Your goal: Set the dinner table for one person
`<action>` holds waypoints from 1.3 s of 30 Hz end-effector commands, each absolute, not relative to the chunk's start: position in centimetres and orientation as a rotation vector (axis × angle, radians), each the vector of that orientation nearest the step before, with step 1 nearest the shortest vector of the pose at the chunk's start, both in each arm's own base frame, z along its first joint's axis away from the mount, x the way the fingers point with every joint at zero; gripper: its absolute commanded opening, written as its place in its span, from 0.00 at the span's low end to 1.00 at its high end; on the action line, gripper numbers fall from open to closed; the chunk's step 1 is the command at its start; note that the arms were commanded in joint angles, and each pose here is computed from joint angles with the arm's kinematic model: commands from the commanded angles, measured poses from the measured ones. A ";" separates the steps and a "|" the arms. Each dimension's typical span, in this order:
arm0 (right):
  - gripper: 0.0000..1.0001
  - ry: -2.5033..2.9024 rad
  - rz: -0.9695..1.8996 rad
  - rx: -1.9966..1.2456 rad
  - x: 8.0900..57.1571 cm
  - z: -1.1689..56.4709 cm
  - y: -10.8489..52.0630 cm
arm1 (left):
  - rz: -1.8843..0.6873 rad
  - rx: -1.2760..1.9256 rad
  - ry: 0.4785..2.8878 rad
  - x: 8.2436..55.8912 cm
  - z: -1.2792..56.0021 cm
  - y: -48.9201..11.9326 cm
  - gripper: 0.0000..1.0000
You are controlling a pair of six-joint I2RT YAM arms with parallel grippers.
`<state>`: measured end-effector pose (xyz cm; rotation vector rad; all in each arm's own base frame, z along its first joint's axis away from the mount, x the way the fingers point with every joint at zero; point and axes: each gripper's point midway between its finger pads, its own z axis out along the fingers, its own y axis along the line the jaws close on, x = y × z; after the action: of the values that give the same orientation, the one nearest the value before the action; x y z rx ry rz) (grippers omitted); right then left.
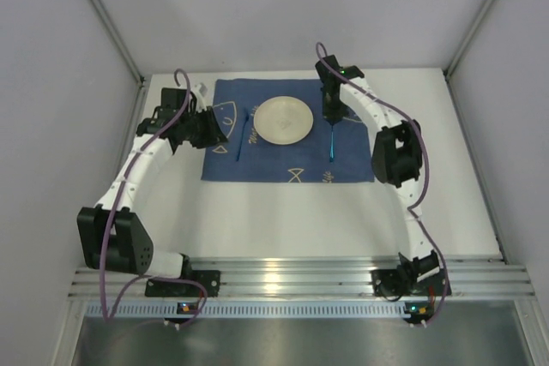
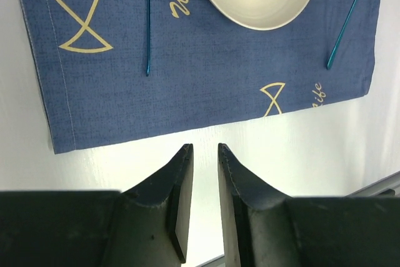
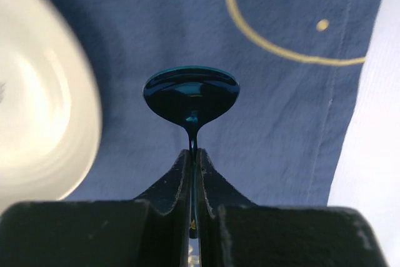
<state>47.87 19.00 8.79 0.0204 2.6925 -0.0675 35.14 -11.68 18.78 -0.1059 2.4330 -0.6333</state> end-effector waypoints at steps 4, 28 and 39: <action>0.00 2.617 -0.125 0.105 52.2 9.7 14.9 | -0.625 -0.141 2.375 33.8 20.2 -11.5 0.32; 0.53 2.563 -0.050 0.079 52.7 9.4 16.9 | -0.587 -0.167 2.354 33.1 20.4 -11.2 0.70; 0.72 2.443 0.089 0.029 45.8 18.5 18.0 | -0.562 -0.178 2.340 33.5 20.5 -11.1 0.73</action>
<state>46.87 15.97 9.68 0.0481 2.6454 -0.0569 32.51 -11.09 18.41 -0.1760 2.4215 -0.5646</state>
